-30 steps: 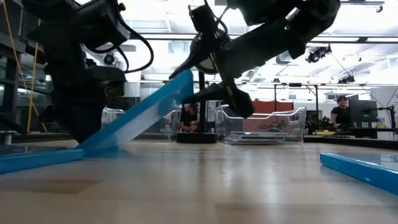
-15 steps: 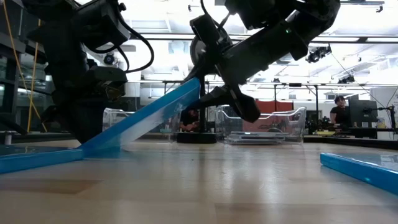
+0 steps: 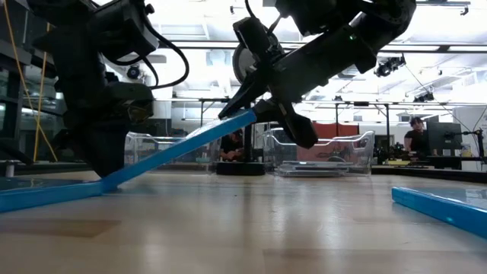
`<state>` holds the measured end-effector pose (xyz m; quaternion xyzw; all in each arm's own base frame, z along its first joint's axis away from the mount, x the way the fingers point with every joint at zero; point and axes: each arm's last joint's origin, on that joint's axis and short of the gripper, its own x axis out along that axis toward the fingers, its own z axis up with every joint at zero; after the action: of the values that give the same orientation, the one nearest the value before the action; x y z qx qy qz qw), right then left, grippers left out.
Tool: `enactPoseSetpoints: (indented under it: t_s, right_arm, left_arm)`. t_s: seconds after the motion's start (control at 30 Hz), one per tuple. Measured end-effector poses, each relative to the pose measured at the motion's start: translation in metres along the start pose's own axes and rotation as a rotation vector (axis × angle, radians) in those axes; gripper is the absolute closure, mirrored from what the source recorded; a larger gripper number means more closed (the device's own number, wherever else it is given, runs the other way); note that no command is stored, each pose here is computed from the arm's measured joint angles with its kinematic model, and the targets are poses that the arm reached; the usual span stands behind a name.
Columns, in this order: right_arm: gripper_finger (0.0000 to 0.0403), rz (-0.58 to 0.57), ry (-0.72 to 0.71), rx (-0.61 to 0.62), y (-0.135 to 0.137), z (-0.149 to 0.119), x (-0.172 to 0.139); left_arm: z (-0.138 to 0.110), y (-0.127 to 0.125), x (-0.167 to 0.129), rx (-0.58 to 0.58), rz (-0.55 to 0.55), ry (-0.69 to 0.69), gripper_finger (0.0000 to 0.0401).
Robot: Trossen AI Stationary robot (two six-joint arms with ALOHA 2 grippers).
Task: Pick & place jewel cases by type
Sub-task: Put the top left blue CD case into the left transparent bin
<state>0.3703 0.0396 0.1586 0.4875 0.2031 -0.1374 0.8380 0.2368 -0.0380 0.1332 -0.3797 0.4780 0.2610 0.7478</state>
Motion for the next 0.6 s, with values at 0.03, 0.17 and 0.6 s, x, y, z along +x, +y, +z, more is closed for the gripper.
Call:
enactPoseSetpoints:
  t_s: [0.03, 0.17, 0.6]
  right_arm:
    - [0.0356, 0.003, 0.000, -0.009, 0.000, 0.000, 0.000]
    - [0.0356, 0.010, 0.002, -0.025, 0.002, 0.001, -0.002]
    - [0.0380, 0.117, 0.033, -0.090, 0.011, 0.003, -0.004]
  left_arm:
    - [0.000, 0.000, 0.000, 0.009, 0.002, -0.001, 0.0329]
    - [0.000, 0.003, -0.004, 0.014, 0.036, -0.021, 0.0329]
    - [0.001, 0.025, -0.053, 0.020, 0.150, -0.187, 0.0329]
